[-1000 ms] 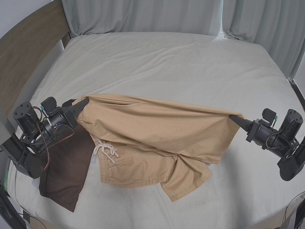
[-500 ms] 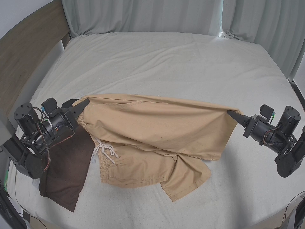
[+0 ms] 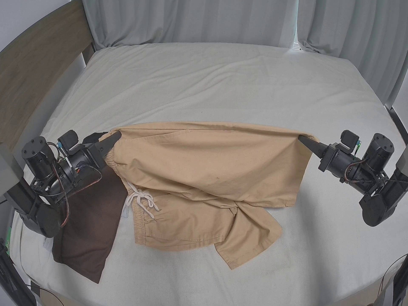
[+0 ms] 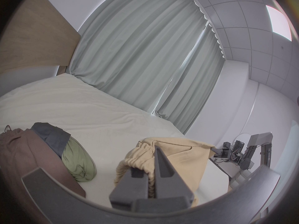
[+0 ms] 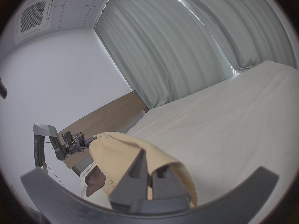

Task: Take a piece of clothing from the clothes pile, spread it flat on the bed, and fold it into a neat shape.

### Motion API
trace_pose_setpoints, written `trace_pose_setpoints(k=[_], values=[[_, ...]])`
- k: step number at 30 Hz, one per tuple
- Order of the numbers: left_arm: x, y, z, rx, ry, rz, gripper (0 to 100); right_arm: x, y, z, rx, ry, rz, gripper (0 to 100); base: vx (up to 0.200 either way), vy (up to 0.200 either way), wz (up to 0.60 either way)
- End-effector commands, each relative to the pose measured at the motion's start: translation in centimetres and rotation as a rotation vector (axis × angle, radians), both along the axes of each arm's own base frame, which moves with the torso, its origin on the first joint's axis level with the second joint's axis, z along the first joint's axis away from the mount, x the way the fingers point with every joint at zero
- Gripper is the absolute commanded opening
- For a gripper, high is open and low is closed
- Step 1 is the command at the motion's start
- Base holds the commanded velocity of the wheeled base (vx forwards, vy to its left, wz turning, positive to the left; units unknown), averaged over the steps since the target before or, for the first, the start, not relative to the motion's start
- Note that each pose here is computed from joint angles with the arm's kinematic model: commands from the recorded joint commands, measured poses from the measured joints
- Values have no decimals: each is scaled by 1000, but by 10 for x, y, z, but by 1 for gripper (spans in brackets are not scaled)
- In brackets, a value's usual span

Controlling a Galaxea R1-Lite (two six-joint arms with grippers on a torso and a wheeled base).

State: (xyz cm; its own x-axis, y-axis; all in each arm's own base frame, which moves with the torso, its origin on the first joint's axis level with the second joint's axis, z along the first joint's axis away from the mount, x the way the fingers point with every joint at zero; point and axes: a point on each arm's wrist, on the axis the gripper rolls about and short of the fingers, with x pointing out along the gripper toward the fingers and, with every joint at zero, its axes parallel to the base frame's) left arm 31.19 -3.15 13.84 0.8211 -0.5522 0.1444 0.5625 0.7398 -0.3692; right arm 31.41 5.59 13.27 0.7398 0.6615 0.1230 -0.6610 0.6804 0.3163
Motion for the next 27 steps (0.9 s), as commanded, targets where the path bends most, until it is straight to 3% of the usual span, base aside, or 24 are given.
trace_pose_setpoints(k=[1,27], values=[[2,0,-1,-13,10,-2,0,8,0,-6,-2,8,-4,0,0,0,0],[51,-6,-29,-32,28,47,0,52,4,-15,7,-43,-17,0,0,0,0]])
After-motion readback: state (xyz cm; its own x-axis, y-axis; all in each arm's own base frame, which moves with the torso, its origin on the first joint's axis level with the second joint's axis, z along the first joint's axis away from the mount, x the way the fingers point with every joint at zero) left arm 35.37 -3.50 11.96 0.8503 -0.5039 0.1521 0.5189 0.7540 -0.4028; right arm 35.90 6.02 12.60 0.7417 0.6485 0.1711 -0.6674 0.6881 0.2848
